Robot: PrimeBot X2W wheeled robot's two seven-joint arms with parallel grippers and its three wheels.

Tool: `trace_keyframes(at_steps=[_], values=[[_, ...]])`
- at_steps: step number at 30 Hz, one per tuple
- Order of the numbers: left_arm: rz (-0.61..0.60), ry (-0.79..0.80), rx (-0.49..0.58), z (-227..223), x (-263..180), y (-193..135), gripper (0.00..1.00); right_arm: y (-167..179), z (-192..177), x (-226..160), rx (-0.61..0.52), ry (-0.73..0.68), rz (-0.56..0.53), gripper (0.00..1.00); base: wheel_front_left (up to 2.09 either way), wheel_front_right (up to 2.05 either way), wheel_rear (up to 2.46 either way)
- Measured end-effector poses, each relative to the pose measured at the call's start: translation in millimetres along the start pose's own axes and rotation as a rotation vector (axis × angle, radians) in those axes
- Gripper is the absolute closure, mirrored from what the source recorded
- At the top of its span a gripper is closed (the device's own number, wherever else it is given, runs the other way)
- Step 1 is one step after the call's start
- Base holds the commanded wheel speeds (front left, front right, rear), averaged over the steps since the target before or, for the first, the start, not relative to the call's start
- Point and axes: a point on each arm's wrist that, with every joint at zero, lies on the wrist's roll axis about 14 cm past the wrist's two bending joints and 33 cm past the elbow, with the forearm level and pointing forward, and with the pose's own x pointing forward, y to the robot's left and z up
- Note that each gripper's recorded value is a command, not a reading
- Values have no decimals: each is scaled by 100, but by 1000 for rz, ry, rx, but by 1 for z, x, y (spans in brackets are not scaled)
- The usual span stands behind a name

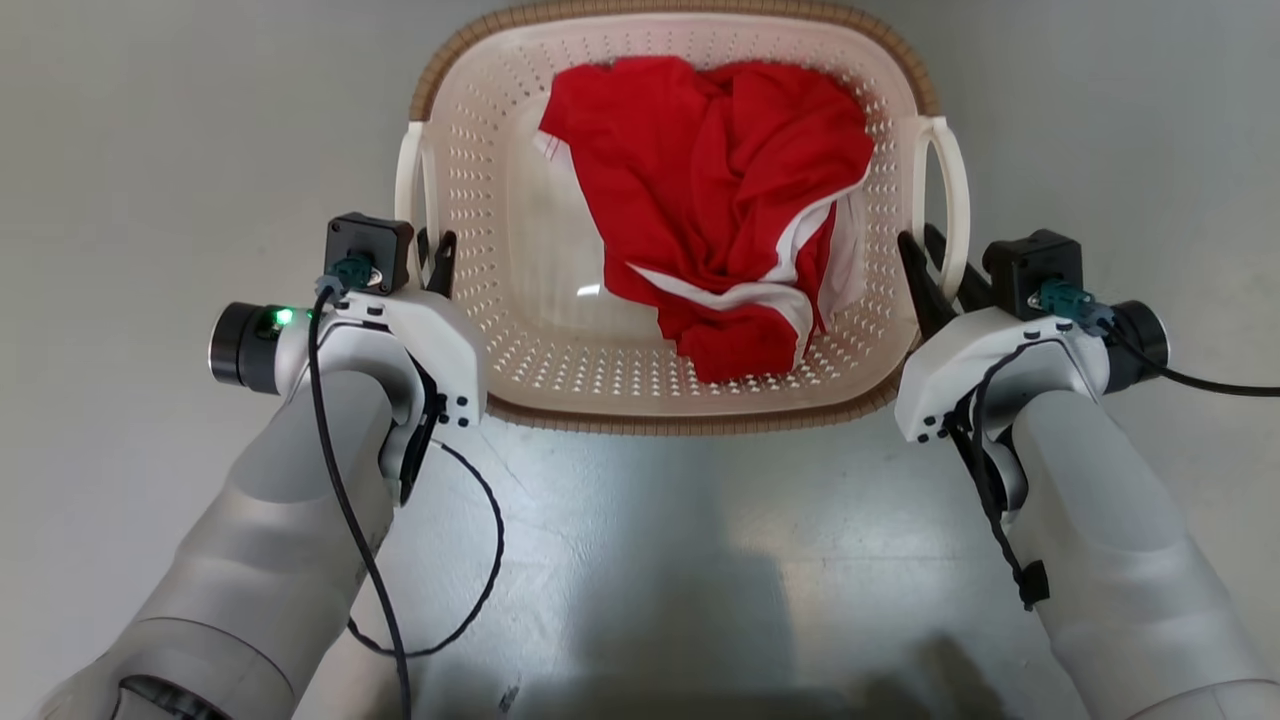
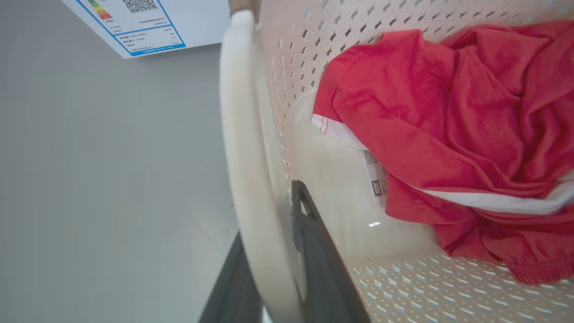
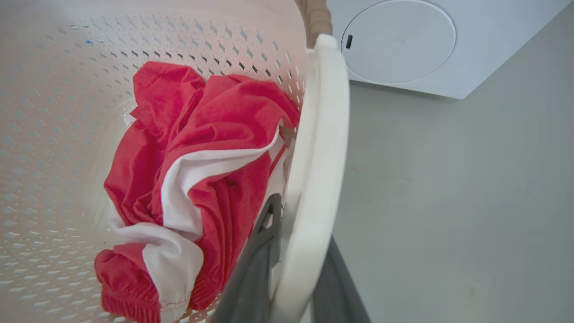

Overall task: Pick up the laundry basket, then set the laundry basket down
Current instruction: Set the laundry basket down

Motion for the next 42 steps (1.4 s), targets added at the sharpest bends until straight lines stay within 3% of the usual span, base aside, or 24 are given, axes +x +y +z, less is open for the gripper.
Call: trace_keyframes(at_steps=[16,42], values=[[9,-4,-18,-13,27,9,100,-9,-18,29,26,-3,-12,100,0,0,0],[0,13,-29,-25,34,9,100,-12,-36,33,41,31,-26,100,0,0,0]])
